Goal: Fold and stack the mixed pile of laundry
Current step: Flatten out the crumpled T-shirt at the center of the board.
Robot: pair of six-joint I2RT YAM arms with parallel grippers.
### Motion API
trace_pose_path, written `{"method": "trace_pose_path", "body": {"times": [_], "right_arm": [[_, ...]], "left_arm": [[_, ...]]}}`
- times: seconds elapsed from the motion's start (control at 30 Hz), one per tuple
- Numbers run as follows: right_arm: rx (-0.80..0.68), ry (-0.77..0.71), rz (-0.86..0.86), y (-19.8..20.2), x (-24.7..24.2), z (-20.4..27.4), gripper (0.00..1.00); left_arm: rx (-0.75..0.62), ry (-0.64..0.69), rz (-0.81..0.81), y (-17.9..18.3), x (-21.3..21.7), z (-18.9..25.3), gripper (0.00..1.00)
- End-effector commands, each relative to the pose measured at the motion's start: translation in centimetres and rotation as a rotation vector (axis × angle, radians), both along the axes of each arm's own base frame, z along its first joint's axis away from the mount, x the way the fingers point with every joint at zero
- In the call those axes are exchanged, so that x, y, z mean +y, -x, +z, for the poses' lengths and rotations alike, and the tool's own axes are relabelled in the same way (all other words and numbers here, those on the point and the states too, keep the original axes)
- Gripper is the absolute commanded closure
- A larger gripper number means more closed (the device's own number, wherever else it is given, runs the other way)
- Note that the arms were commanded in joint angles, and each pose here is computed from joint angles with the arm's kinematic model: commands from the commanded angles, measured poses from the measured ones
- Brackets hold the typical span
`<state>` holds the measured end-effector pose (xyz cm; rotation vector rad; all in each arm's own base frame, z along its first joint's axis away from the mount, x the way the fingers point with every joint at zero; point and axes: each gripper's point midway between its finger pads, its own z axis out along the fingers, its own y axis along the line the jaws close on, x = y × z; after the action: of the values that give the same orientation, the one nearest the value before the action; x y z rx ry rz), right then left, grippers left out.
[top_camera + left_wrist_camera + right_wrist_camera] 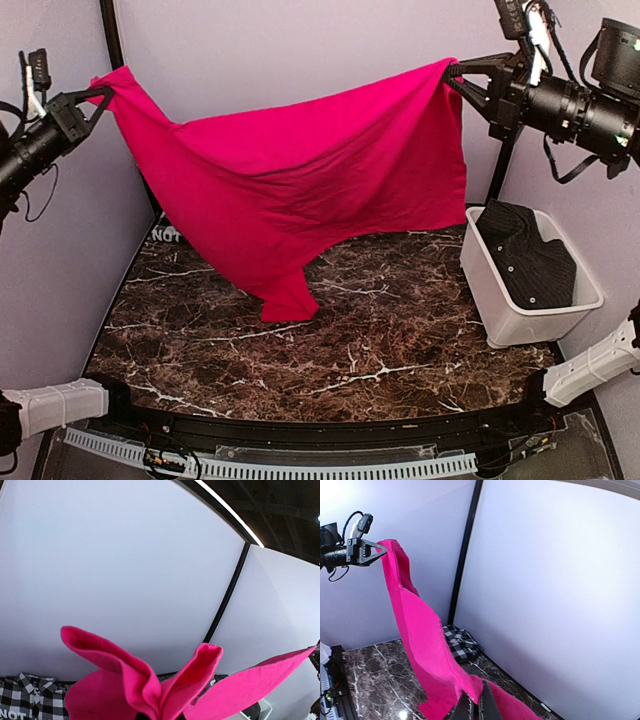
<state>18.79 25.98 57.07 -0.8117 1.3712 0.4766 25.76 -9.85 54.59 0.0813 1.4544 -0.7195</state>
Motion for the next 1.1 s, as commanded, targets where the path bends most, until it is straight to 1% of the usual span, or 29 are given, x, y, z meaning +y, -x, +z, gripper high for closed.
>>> {"method": "trace_pose_path", "body": {"times": [0.0, 0.13, 0.23, 0.33, 0.37, 0.43, 0.47, 0.5, 0.53, 0.57, 0.6, 0.63, 0.67, 0.7, 0.73, 0.77, 0.8, 0.83, 0.87, 0.9, 0.93, 0.97, 1.0, 1.03, 1.07], "right_arm": [[-0.078, 0.018, 0.007, 3.8, -0.2, 1.9, 1.0], [-0.139, 0.014, 0.028, 7.4, 0.8, 3.4, 1.0], [-0.182, -0.053, 0.023, 9.0, 0.2, 5.8, 1.0], [-0.193, -0.167, 0.006, 9.1, -2.1, 8.2, 1.0], [-0.202, -0.19, -0.015, 8.8, -2.8, 8.4, 1.0], [-0.226, -0.229, -0.057, 8.4, -4.3, 8.7, 1.0], [-0.231, -0.265, -0.096, 7.8, -5.1, 8.9, 1.0], [-0.234, -0.275, -0.132, 7.2, -5.9, 8.6, 1.0], [-0.226, -0.275, -0.163, 6.3, -6.4, 7.9, 1.0], [-0.213, -0.267, -0.196, 5.2, -6.7, 7.0, 1.0], [-0.191, -0.252, -0.219, 4.0, -6.8, 5.6, 1.0], [-0.155, -0.229, -0.239, 2.6, -6.7, 4.0, 1.0], [-0.118, -0.197, -0.266, 0.7, -6.5, 2.1, 1.0], [-0.071, -0.164, -0.275, -1.1, -5.9, -0.1, 1.0], [-0.018, -0.124, -0.284, -3.2, -5.3, -2.6, 1.0], [0.038, -0.098, -0.298, -5.4, -5.1, -5.1, 1.0], [0.092, -0.072, -0.319, -7.6, -5.0, -7.6, 1.0], [0.133, -0.06, -0.366, -10.1, -5.8, -9.8, 1.0], [0.176, -0.05, -0.381, -11.8, -6.1, -12.0, 1.0], [0.213, -0.047, -0.386, -13.3, -6.2, -13.8, 1.0], [0.249, -0.036, -0.374, -14.7, -6.0, -15.7, 1.0], [0.295, -0.04, -0.382, -16.1, -6.2, -17.7, 1.0], [0.334, -0.027, -0.396, -17.5, -6.3, -19.7, 1.0], [0.375, -0.005, -0.408, -18.9, -6.3, -22.0, 1.0], [0.409, 0.016, -0.424, -20.2, -6.4, -23.9, 1.0]], "left_arm": [[-0.123, 0.022, -0.055, 5.9, 0.1, 3.6, 1.0], [-0.227, 0.038, -0.06, 10.5, 0.8, 6.4, 1.0], [-0.273, 0.052, -0.043, 12.1, 1.4, 7.9, 1.0], [-0.313, 0.084, -0.002, 12.6, 2.3, 9.3, 1.0], [-0.327, 0.092, 0.011, 12.5, 2.5, 9.6, 1.0], [-0.316, 0.11, 0.059, 11.3, 3.1, 9.7, 1.0], [-0.294, 0.108, 0.08, 9.8, 3.2, 9.4, 1.0], [-0.288, 0.108, 0.087, 9.0, 3.2, 9.4, 1.0], [-0.248, 0.107, 0.094, 6.8, 3.0, 8.5, 1.0], [-0.253, 0.11, 0.09, 5.8, 2.8, 8.5, 1.0], [-0.205, 0.107, 0.084, 3.4, 2.3, 7.1, 1.0], [-0.208, 0.111, 0.08, 2.3, 2.0, 7.0, 1.0], [-0.159, 0.106, 0.073, -0.2, 1.5, 5.3, 1.0], [-0.164, 0.11, 0.068, -1.1, 1.3, 5.2, 1.0], [-0.112, 0.103, 0.061, -3.5, 0.8, 3.4, 1.0], [-0.092, 0.1, 0.051, -5.5, 0.2, 2.4, 1.0], [-0.061, 0.091, 0.028, -6.7, -0.4, 1.1, 1.0], [-0.035, 0.085, 0.014, -8.9, -1.0, -0.5, 1.0], [-0.021, 0.083, 0.005, -9.9, -1.3, -1.4, 1.0], [0.008, 0.066, -0.015, -12.0, -2.0, -3.4, 1.0], [0.019, 0.061, -0.016, -13.0, -2.3, -4.2, 1.0], [0.071, 0.04, -0.023, -15.1, -2.8, -6.9, 1.0], [0.066, 0.037, -0.028, -16.1, -3.1, -7.6, 1.0], [0.119, 0.026, -0.029, -18.2, -3.4, -10.4, 1.0], [0.118, 0.024, -0.03, -19.2, -3.6, -11.2, 1.0]]}}
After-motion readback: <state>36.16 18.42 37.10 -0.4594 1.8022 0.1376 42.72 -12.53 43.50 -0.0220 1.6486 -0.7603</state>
